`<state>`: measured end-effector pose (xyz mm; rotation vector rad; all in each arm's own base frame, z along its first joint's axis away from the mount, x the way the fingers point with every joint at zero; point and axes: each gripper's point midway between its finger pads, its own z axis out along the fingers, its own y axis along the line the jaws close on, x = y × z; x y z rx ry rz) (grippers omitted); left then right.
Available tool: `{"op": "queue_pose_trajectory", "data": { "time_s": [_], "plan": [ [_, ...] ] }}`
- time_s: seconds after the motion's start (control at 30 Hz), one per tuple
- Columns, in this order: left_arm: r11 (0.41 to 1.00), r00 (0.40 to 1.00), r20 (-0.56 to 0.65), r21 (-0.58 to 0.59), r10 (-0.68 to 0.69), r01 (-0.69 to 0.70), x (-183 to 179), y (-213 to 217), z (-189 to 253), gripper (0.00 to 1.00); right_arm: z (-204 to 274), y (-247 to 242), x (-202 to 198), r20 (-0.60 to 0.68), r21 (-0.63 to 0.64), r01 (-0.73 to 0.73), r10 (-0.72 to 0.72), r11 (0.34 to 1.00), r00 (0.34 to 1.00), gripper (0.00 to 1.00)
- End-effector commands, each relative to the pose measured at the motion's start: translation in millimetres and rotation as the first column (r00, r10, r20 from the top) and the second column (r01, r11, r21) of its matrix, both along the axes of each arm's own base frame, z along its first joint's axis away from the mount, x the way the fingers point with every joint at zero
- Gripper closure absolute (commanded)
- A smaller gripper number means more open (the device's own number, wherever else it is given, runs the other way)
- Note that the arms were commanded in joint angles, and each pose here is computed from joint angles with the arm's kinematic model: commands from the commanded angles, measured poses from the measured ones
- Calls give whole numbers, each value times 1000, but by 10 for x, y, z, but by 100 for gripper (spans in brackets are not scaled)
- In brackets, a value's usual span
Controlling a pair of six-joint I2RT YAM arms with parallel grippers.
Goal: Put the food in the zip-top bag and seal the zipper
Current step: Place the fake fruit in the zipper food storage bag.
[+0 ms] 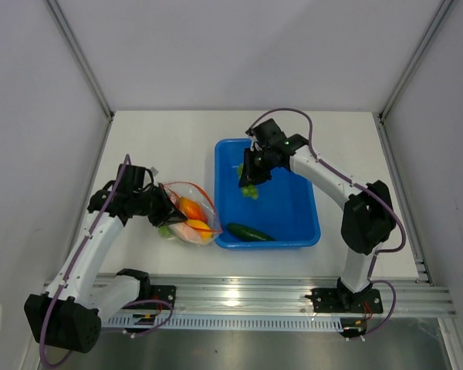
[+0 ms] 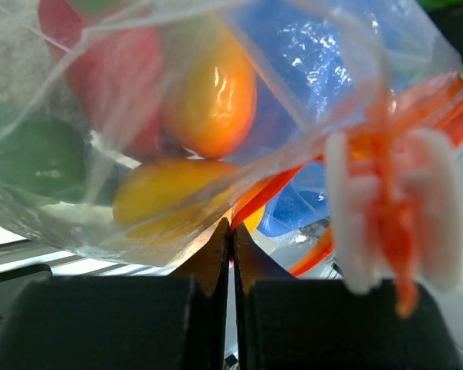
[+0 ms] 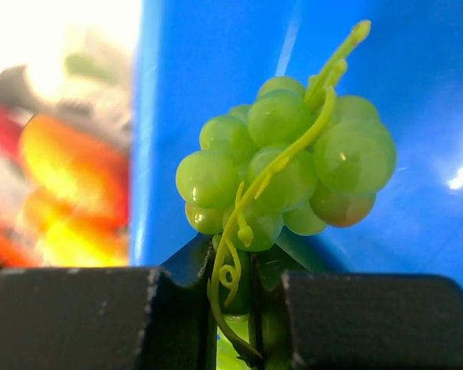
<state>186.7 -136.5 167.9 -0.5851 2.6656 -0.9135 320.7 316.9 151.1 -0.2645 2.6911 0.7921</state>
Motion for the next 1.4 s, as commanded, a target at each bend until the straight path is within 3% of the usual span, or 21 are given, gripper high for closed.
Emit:
{"op": "queue_pose_trajectory", "data": {
  "time_s": [0.0, 0.2, 0.43, 0.83, 1.37],
  "plan": [
    [1000, 995, 93, -13, -20, 21, 61, -19, 141, 100, 486, 173, -292, 107, 114, -164, 152, 980, 983, 100],
    [1000, 993, 119, -26, -6, 9, 28, -19, 139, 99, 850, 300, -568, 204, 161, -300, 266, 940, 942, 100],
    [1000, 990, 141, -25, 5, -2, 51, -9, 190, 100, 1191, 646, -1020, 312, 166, -521, 456, 837, 833, 100],
    [999, 984, 176, -31, 25, -20, 18, 10, 260, 99, 1556, 869, -1343, 436, 137, -650, 544, 747, 717, 100],
    [998, 974, 225, -59, 8, 6, 32, -36, 448, 99, 1425, 1230, -1658, 406, 142, -741, 644, 656, 648, 100]
  ]
}}
